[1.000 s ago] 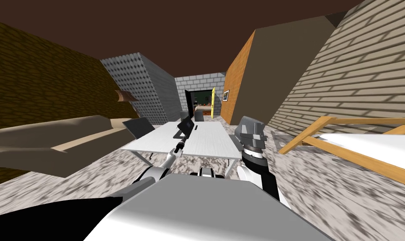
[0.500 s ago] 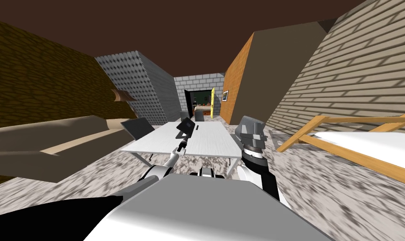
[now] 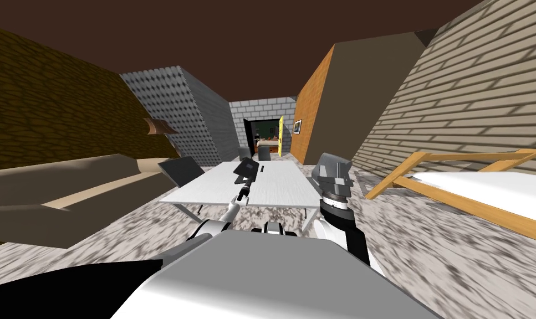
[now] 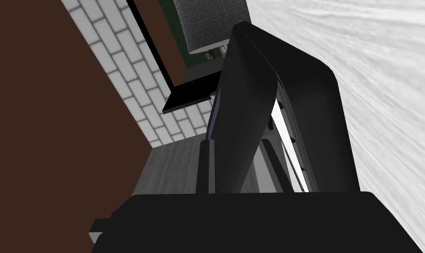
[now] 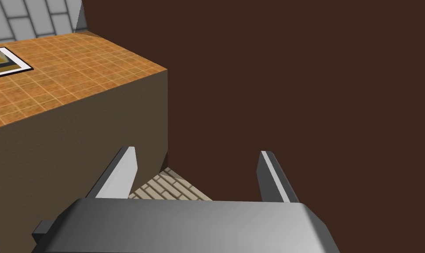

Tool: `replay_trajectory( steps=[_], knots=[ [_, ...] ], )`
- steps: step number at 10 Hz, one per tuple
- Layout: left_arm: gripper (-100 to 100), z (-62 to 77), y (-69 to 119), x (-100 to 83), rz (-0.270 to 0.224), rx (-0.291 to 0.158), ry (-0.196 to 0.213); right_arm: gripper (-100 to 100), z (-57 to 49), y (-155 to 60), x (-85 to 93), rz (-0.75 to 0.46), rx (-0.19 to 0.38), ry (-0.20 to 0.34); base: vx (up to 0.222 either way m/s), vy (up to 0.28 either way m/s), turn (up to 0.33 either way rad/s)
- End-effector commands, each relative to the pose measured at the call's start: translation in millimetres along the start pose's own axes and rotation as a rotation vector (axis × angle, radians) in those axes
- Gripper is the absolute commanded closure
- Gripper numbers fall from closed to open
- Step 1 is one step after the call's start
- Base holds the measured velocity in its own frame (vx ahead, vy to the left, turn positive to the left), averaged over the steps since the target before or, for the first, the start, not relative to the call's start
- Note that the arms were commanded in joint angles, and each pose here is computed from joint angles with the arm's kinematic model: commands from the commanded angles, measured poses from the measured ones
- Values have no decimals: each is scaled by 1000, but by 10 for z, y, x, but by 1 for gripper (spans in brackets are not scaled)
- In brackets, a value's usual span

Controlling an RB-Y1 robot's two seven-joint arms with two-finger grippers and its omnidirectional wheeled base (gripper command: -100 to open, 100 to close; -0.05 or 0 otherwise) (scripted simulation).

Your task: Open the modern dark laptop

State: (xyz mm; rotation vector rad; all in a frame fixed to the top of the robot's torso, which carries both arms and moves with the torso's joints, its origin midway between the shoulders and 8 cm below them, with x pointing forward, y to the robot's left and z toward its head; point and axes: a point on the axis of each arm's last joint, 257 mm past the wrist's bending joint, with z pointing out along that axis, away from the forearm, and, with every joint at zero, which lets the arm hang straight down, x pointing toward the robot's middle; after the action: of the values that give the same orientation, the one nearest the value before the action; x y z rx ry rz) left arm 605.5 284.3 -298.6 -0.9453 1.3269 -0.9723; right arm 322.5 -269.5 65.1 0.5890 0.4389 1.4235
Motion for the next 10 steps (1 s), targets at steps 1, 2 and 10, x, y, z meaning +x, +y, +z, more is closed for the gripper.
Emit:
replay_trajectory(
  steps=[1,2,10],
  knots=[
    [100,-3,-31,130,-114,5,-12,0,0,0,0,0,0,0,-3,86,-38],
    [100,-7,-39,178,-155,5,-16,0,0,0,0,0,0,0,-11,86,-34],
    [-100,412,-431,82,-168,2,-7,0,0,0,0,0,0,0,-46,7,9]
  ],
)
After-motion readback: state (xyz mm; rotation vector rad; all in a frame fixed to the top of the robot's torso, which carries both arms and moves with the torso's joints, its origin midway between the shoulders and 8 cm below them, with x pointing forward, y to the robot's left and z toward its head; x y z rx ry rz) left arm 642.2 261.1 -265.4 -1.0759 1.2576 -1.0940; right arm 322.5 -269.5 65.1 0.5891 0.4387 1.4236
